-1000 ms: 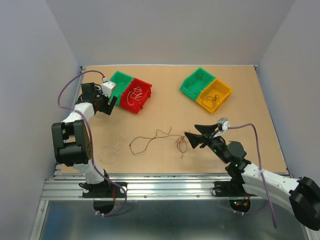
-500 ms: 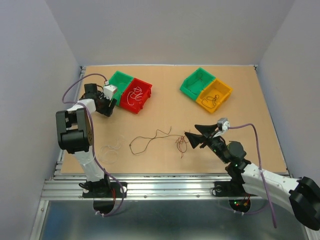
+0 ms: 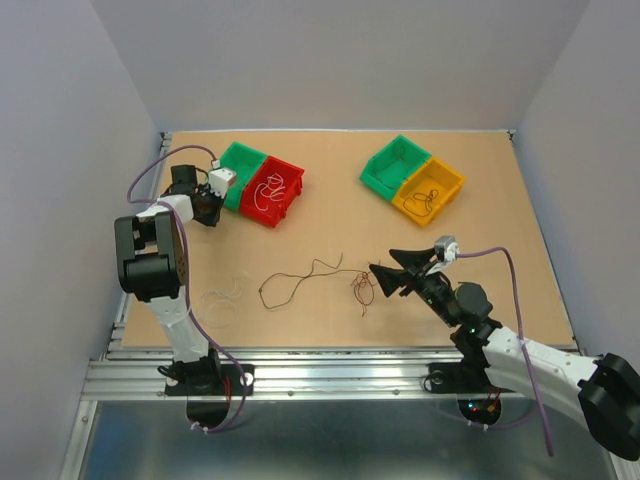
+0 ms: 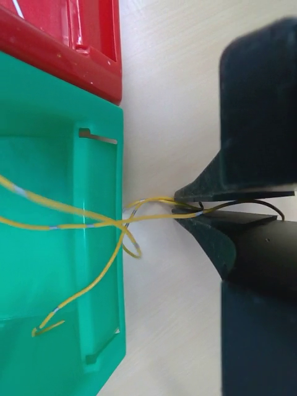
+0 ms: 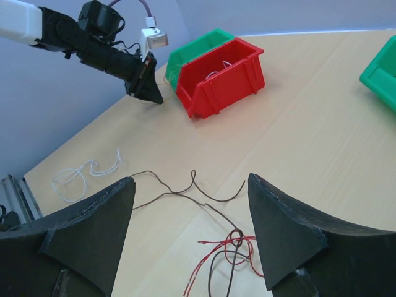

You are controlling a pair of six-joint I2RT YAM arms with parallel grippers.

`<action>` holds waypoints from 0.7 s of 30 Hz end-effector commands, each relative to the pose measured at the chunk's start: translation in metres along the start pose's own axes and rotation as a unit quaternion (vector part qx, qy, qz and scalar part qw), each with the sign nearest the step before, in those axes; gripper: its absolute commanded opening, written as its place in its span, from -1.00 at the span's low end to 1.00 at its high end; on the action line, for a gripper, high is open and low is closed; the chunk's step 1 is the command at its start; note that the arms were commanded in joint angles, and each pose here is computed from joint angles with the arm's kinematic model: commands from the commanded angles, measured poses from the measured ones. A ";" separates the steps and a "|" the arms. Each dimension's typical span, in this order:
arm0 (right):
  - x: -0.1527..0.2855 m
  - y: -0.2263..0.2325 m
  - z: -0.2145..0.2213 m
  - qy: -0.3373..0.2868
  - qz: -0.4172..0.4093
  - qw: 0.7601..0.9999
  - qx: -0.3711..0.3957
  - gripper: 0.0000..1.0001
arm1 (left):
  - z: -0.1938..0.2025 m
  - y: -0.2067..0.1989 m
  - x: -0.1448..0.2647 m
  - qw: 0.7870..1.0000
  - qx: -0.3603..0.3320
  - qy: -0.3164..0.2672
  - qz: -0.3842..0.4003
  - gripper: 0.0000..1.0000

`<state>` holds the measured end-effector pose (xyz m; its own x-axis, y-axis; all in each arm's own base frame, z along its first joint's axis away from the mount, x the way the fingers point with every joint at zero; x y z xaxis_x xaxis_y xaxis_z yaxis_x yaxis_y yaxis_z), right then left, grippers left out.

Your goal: Untangle the cables

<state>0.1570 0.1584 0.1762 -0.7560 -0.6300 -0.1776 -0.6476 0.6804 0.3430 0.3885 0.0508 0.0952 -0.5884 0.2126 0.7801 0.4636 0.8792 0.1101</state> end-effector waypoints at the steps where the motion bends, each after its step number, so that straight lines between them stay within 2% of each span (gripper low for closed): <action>1: 0.000 0.002 -0.003 -0.009 -0.003 1.000 -0.001 0.57 | -0.003 0.007 -0.002 1.000 -0.006 -0.003 -0.011 -0.76; 3: 0.000 0.002 -0.003 -0.010 -0.003 1.000 -0.001 0.57 | -0.006 0.006 0.002 1.000 -0.008 -0.009 -0.010 -0.78; 6: 0.000 0.002 -0.003 -0.010 -0.004 1.000 -0.002 0.57 | -0.011 0.008 0.008 1.000 -0.010 -0.018 -0.017 -1.00; 12: -0.002 0.002 -0.002 -0.006 -0.004 1.000 -0.002 0.57 | -0.035 0.013 0.034 0.999 -0.010 -0.031 -0.039 -1.00; 16: -0.002 0.002 -0.003 -0.007 -0.005 1.000 -0.004 0.57 | -0.070 0.020 0.064 0.996 -0.012 -0.057 -0.073 -1.00; 21: -0.001 0.002 -0.001 -0.004 -0.004 1.000 -0.005 0.57 | -0.105 0.019 0.070 0.995 -0.017 -0.071 -0.069 -1.00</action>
<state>0.1574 0.1588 0.1744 -0.7572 -0.6311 -0.1686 -0.6451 0.6818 0.3450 0.4190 0.0513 0.1723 -0.6804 0.1461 0.7181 0.4063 0.8907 0.2038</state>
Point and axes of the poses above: each gripper's point midway between its finger pads, its own x axis back along the fingers, its own y axis along the line the jaws close on, z = x × y, the point moved 9 cm from there along x, back along the fingers, and after that the axes turned 1 degree about x, right-handed, at the moved point
